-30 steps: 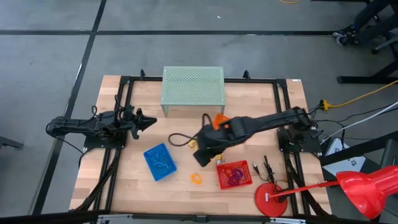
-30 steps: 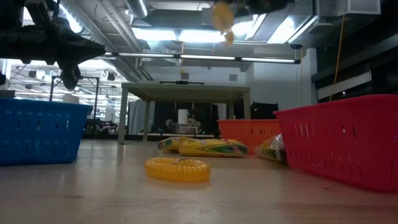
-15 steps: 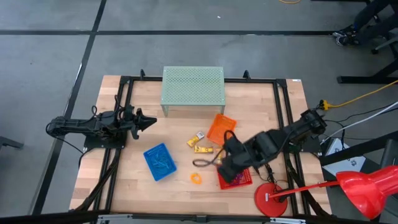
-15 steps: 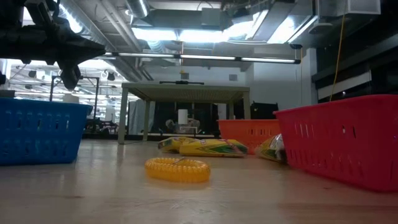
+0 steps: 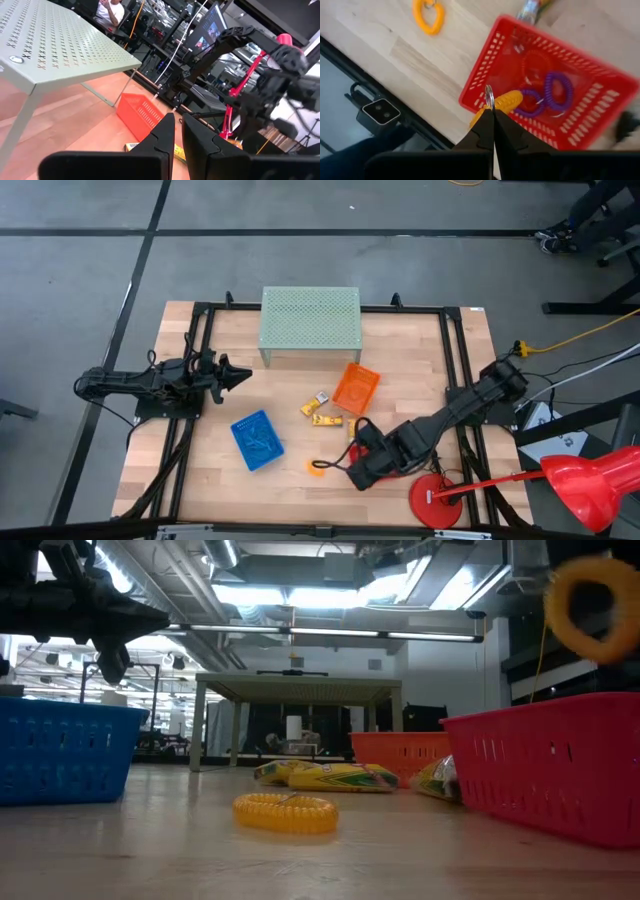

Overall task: Pick & Place Office Desk Supplies
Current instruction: Put the yellow spring keychain into the red bin

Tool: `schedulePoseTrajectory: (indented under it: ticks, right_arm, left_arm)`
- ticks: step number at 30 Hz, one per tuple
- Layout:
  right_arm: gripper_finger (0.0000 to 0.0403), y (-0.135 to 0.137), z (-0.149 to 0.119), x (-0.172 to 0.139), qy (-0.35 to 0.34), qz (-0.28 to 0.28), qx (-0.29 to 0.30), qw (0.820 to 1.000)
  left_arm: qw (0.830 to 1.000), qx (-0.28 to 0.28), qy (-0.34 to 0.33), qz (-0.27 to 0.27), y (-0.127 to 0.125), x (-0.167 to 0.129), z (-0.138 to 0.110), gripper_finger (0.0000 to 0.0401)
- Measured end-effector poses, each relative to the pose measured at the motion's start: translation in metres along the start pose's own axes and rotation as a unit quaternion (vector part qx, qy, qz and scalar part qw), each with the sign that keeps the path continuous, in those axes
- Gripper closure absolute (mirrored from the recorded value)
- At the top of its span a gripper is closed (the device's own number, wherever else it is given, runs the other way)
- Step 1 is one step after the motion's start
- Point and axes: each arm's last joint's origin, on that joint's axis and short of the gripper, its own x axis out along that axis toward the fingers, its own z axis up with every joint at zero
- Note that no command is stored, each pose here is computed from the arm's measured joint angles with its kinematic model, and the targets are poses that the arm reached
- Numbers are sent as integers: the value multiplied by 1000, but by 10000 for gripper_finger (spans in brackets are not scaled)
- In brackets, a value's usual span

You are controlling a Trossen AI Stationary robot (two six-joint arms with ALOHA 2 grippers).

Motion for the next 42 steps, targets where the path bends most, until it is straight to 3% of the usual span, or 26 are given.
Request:
schedulePoseTrajectory:
  ticks: [8, 14, 18, 31, 37, 42]
  right_arm:
    - [403, -25, 0, 21, -5, -16, 40, 999]
    - [403, -34, -3, 49, 19, 19, 33, 999]
    - [399, -40, -3, 59, 13, 11, 58, 998]
    - [262, -39, -1, 48, 20, 29, 48, 998]
    - [241, -23, 21, 11, -66, 98, 32, 993]
    - [245, 1, 61, -15, -138, 201, -19, 970]
  left_arm:
    - [1000, 0, 0, 0, 0, 0, 0, 370]
    - [1000, 0, -1, 0, 0, 0, 0, 370]
    - [1000, 0, -1, -1, 0, 0, 0, 370]
    - [1000, 0, -2, -1, 0, 0, 0, 370]
    - [1000, -1, -2, -1, 0, 0, 0, 370]
    - [1000, 0, -2, -1, 0, 0, 0, 370]
